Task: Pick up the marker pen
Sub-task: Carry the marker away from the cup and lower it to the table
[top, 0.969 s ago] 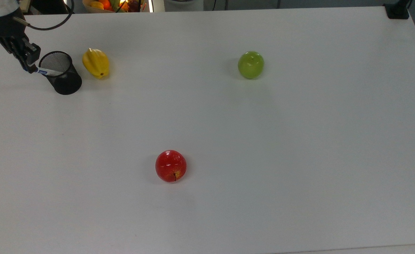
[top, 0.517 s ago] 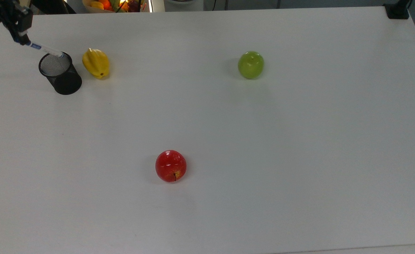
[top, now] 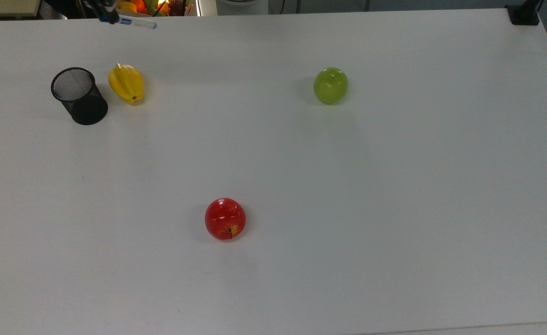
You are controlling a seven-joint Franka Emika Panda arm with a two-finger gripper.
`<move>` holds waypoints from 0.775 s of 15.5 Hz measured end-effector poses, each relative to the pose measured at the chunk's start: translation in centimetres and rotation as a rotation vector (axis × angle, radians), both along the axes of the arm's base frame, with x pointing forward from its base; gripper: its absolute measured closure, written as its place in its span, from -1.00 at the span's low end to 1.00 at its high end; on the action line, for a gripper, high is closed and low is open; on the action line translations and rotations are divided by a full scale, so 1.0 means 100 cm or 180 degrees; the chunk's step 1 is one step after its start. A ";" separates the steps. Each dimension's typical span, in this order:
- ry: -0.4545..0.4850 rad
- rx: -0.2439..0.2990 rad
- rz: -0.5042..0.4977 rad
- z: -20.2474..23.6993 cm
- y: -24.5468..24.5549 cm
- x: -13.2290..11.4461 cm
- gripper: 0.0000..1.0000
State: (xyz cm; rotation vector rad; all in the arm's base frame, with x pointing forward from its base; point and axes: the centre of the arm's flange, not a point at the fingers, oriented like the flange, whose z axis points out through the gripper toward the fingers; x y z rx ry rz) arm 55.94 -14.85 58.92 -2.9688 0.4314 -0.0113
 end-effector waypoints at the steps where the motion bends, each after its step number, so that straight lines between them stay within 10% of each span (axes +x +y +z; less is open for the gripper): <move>1: 0.0102 0.0015 0.0070 -0.004 0.023 0.003 0.67; 12: 0.0863 -0.0256 0.0624 -0.092 0.184 0.029 0.67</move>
